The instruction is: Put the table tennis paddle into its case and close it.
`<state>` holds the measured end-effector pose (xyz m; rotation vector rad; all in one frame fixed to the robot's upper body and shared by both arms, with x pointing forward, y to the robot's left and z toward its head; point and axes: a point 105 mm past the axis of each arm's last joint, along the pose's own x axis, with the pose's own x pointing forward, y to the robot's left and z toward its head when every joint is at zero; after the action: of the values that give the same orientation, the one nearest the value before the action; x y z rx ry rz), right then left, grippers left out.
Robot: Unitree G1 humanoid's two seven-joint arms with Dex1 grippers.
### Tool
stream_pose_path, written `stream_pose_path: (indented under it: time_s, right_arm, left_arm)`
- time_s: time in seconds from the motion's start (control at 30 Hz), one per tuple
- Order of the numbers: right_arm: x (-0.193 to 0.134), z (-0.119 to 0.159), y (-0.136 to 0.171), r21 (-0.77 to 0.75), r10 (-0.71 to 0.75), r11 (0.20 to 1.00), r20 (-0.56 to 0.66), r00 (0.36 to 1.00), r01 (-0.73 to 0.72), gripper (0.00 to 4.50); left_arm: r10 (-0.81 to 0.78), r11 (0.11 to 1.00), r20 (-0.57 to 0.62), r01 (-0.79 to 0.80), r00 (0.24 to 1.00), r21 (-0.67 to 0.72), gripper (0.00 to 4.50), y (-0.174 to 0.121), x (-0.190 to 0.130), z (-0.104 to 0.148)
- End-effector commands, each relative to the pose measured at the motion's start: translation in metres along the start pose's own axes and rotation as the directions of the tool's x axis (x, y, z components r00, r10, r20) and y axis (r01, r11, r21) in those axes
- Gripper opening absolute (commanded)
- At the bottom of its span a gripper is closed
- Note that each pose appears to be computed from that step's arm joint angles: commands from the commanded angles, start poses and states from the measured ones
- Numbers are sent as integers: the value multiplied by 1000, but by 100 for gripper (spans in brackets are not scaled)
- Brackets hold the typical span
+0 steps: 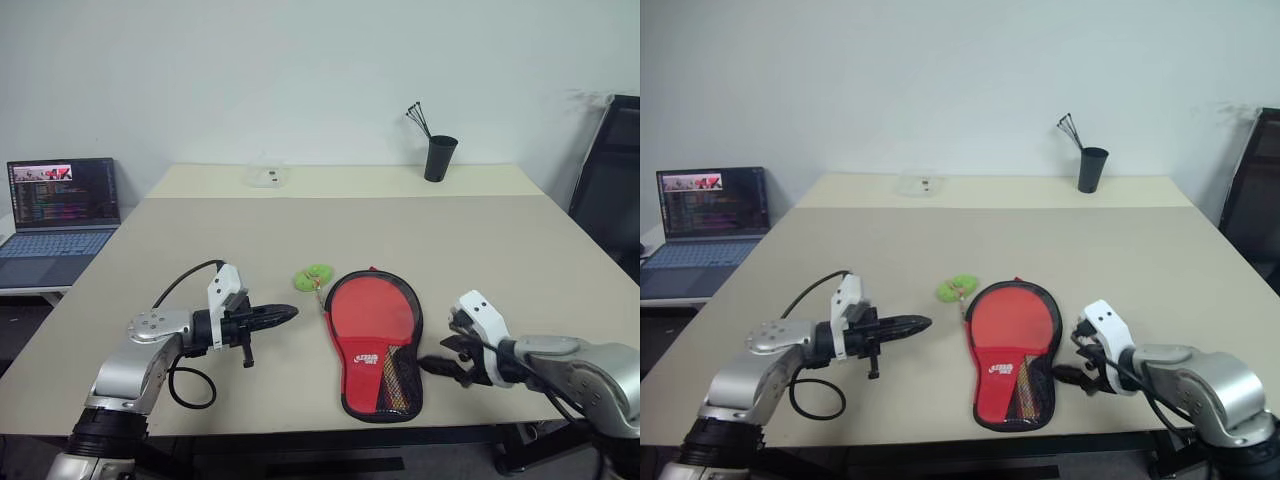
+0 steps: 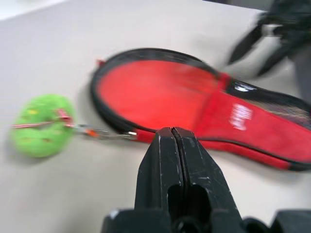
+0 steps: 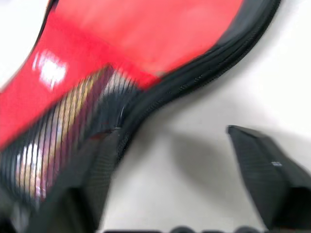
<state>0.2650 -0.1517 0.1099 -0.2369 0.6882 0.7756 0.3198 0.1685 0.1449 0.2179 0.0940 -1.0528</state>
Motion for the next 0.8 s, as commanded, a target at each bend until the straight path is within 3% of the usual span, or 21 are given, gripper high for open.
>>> stream_pose_path:
  time_s: [0.03,0.17,0.5,0.8]
  right_arm:
    - [-10,10,18,-163,124,980,26,992,-118,448]
    - [-7,25,14,-181,124,978,101,987,-105,450]
    - [11,65,11,-181,85,983,266,960,-37,450]
    - [20,81,13,-198,94,980,313,945,-32,450]
  left_arm:
    - [127,988,15,-128,992,84,0,22,0,9]
    - [182,980,-20,-180,983,84,98,36,4,2]
    - [323,941,-47,-326,945,-87,447,75,29,-2]
    - [301,939,-132,-318,944,-128,447,86,68,-6]
